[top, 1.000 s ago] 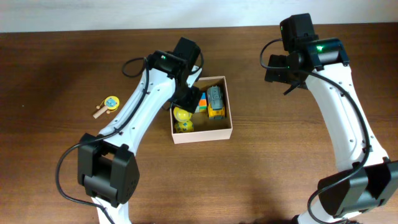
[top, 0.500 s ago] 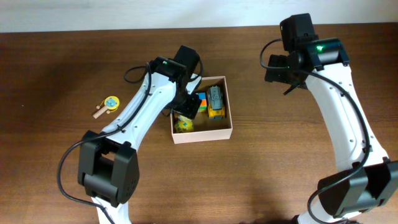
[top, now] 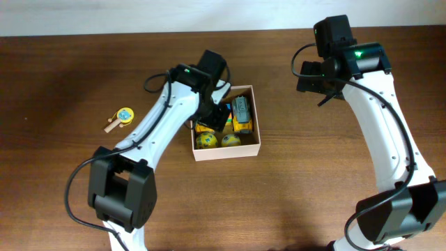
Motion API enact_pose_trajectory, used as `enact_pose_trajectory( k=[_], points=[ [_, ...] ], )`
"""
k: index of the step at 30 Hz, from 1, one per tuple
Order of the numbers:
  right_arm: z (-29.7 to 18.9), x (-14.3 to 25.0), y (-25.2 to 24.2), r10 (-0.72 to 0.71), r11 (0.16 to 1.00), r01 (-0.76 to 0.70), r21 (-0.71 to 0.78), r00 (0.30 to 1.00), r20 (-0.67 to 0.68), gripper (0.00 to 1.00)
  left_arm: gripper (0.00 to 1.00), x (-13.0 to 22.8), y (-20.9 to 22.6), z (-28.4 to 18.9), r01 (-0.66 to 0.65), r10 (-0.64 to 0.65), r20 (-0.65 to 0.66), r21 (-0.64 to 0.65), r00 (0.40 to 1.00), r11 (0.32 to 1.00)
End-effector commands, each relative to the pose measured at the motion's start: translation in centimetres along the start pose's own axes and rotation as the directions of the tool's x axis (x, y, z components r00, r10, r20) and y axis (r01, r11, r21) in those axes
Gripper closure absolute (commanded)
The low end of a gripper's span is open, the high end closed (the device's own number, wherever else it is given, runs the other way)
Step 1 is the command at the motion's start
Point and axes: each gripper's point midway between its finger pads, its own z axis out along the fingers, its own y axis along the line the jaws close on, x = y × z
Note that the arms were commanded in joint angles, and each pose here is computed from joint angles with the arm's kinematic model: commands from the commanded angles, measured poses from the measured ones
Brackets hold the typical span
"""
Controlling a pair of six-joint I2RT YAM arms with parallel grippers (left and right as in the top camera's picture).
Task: Pack container
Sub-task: 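Open the left gripper and move it left over the mouse rattle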
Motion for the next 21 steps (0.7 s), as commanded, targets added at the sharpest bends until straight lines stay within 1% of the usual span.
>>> enact_pose_trajectory(
  k=[1, 4, 7, 9, 12, 13, 15, 17, 21],
  points=[
    [0.3, 0.0, -0.3, 0.008, 1.0, -0.008, 0.016, 1.0, -0.001, 0.01, 0.27, -2.2, 2.8, -4.0, 0.111, -0.111, 0.123, 0.005, 0.986, 0.994],
    [0.3, 0.0, -0.3, 0.008, 1.0, -0.008, 0.016, 1.0, -0.001, 0.01, 0.27, -2.8, 5.9, -7.2, 0.181, -0.175, 0.207, -0.007, 0.962, 0.984],
    [0.3, 0.0, -0.3, 0.008, 1.0, -0.008, 0.016, 1.0, -0.001, 0.01, 0.27, -2.0, 9.9, -9.7, 0.267, -0.241, 0.262, -0.068, 0.935, 0.961],
    [0.3, 0.0, -0.3, 0.008, 1.0, -0.008, 0.016, 1.0, -0.001, 0.01, 0.26, -0.9, 12.9, -10.8, 0.33, -0.287, 0.275, -0.126, 0.918, 0.935],
    [0.3, 0.0, -0.3, 0.008, 1.0, -0.008, 0.016, 1.0, -0.001, 0.01, 0.25, 1.3, 17.1, -10.9, 0.412, -0.357, 0.253, -0.21, 0.899, 0.887],
    [0.3, -0.1, -0.3, 0.008, 1.0, -0.008, 0.016, 1.0, -0.001, 0.01, 0.21, 1.7, 17.9, -10.9, 0.426, -0.37, 0.25, -0.227, 0.895, 0.876],
    [0.3, -0.1, -0.3, 0.008, 1.0, -0.008, 0.016, 1.0, -0.001, 0.01, 0.08, 2.5, 19.6, -10.8, 0.435, -0.379, 0.238, -0.268, 0.894, 0.859],
    [0.3, -0.1, -0.3, 0.008, 1.0, -0.008, 0.016, 1.0, -0.001, 0.01, 0.02, 3.1, 21.2, -10.6, 0.414, -0.358, 0.223, -0.312, 0.907, 0.855],
    [0.3, -0.1, -0.3, 0.008, 1.0, -0.008, 0.016, 1.0, -0.001, 0.01, 0.01, 3.9, 23.5, -10.0, 0.32, -0.279, 0.16, -0.389, 0.947, 0.864]
  ],
)
